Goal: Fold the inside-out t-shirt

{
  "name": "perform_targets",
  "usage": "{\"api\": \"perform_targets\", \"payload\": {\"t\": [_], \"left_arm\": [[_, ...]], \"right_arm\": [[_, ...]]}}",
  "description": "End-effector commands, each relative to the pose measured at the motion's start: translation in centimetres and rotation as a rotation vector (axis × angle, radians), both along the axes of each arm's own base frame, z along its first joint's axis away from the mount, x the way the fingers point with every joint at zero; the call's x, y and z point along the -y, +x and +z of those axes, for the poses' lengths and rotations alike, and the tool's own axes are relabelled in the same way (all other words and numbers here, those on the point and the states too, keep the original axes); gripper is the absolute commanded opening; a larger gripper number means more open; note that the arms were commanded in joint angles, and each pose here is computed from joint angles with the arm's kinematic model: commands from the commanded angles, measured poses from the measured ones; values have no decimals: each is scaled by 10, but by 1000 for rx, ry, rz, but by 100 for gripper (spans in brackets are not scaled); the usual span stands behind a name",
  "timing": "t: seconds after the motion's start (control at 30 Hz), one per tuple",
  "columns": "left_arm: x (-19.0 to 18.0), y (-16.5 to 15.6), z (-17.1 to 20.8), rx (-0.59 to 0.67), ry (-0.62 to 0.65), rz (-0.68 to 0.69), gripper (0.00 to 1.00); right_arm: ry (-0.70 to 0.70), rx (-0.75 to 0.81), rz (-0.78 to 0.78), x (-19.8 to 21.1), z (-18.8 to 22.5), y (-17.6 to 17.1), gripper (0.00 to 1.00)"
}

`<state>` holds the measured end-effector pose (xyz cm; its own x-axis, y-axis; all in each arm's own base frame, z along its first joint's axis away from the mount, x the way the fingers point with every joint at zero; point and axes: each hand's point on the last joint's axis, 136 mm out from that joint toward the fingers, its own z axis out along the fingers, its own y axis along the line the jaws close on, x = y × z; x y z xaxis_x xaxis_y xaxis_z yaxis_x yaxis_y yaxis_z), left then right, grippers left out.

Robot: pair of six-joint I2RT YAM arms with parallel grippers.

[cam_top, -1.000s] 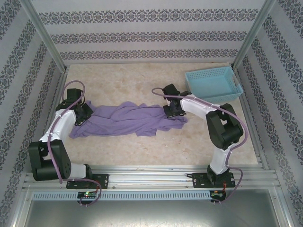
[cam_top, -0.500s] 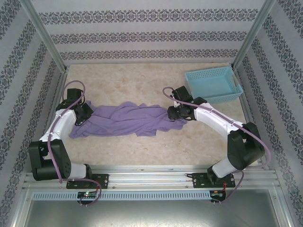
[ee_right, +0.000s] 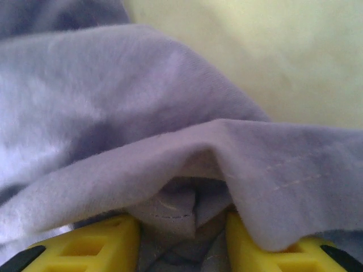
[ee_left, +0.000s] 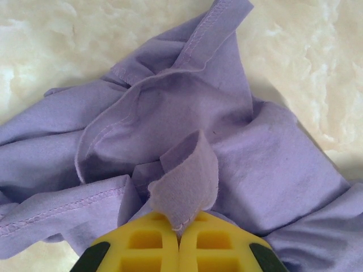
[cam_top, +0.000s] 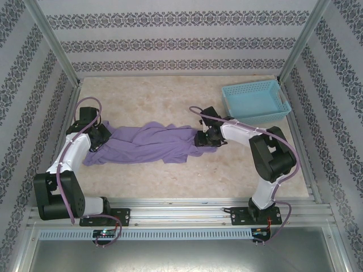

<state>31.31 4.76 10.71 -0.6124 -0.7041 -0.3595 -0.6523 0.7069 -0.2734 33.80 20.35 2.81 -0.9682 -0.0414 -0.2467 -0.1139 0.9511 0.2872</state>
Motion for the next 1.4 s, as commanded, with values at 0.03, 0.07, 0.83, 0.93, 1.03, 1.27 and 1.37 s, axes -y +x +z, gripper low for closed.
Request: {"api": "perform_targets", "payload": {"t": [0.03, 0.07, 0.83, 0.93, 1.03, 1.27, 1.37], "left_arm": [[-1, -4, 1, 4, 19, -21, 0], [-1, -5, 2, 6, 20, -21, 0], [-1, -7, -1, -2, 25, -23, 0], [-3, -8, 2, 1, 35, -17, 0], [-6, -9, 8, 23, 53, -3, 0], [-5, -9, 19, 71, 44, 1, 0], [-2, -11, 18, 69, 35, -7, 0]], "right_arm": [[73, 56, 5, -18, 14, 24, 41], [73, 66, 4, -18, 17, 27, 39], [-57, 221, 32, 2, 68, 31, 2], [-86, 309, 21, 16, 103, 28, 1], [-70, 363, 10, 25, 129, 18, 0], [4, 320, 52, 18, 128, -6, 12], [32, 275, 47, 13, 107, -10, 16]]}}
